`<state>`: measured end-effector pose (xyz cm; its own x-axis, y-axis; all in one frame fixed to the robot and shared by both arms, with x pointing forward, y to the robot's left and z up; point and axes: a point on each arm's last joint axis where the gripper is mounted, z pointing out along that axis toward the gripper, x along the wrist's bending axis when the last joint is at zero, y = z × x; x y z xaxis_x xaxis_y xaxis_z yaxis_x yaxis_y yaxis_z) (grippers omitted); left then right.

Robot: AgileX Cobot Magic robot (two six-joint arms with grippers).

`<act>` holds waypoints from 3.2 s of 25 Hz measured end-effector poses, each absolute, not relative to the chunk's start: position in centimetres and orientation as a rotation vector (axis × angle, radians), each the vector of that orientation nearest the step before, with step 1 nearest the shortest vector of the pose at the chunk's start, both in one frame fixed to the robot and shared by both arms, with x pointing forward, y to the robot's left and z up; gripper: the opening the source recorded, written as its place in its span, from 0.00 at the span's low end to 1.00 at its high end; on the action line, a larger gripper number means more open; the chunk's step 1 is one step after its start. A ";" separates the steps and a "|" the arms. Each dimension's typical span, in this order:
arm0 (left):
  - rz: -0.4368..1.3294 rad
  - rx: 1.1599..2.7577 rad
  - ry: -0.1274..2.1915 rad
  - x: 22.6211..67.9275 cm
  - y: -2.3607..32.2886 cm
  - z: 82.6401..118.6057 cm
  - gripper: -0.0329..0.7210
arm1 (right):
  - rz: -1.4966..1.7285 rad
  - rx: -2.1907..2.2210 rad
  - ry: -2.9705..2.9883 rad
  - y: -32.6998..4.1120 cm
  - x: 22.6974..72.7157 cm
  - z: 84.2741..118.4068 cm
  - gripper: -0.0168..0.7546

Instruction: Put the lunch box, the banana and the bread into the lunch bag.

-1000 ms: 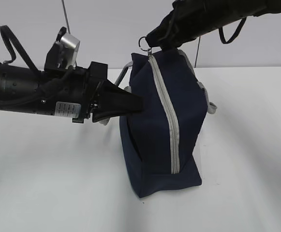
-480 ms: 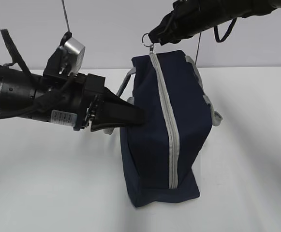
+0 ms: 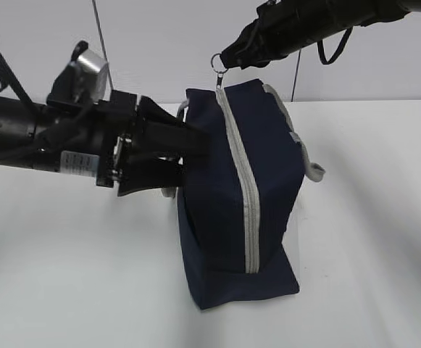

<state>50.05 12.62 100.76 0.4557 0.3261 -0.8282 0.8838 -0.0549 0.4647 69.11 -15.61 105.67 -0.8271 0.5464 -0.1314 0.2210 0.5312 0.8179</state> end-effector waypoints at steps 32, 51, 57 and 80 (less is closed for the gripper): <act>-0.224 1.906 1.564 55.4 22.0 109.9 0.74 | 1.219 0.665 2.446 -16.4 69.0 105.5 0.00; -0.408 1.664 1.476 65.5 12.8 105.2 0.74 | 1.224 0.658 2.464 -16.3 68.8 105.4 0.00; -0.436 1.681 1.489 66.1 11.9 103.6 0.73 | 1.225 0.657 2.466 -16.3 68.8 105.4 0.00; -0.485 1.721 1.465 65.6 10.3 102.6 0.06 | 1.171 0.661 2.419 -16.5 70.1 103.7 0.00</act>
<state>65.60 10.26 102.59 0.2534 0.6353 -0.7295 0.9452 -0.0019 0.3266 70.10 -16.48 103.72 -0.8205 0.5578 -0.1246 0.2483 0.5443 0.8013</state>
